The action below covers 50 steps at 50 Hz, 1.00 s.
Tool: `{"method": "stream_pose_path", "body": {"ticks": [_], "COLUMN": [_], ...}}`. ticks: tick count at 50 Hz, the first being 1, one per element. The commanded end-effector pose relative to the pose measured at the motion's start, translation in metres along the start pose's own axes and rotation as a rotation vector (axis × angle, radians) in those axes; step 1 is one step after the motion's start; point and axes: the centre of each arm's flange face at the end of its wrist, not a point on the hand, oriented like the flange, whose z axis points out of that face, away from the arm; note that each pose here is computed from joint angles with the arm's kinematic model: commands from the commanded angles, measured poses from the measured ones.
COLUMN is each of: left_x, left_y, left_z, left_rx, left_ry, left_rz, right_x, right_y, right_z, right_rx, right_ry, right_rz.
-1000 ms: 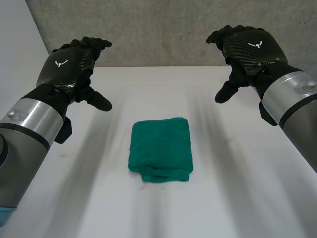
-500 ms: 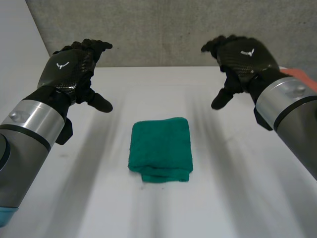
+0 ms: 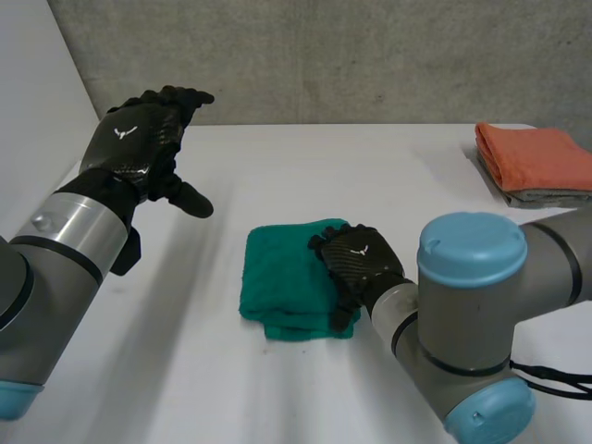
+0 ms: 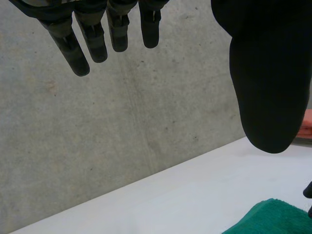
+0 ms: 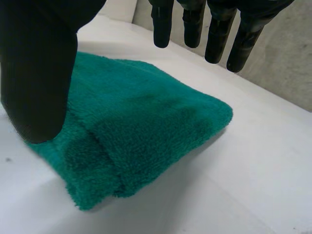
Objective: Fold the laundry.
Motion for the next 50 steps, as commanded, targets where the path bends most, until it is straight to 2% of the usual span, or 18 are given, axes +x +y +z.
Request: {"method": "stream_pose_path", "body": {"ticks": [1, 50], "left_x": [0.001, 0.001], "left_y": [0.001, 0.019], "left_z": [0.0, 0.007], "left_rx": [-0.004, -0.042], "left_ry": [0.003, 0.008], "left_rz": [0.0, 0.0], "right_x": [0.001, -0.029], "right_y": [0.008, 0.035], "right_z": [0.003, 0.016], "right_rx": [0.03, 0.043], "right_ry": [0.02, -0.053], "right_rz": [0.002, -0.018]}}
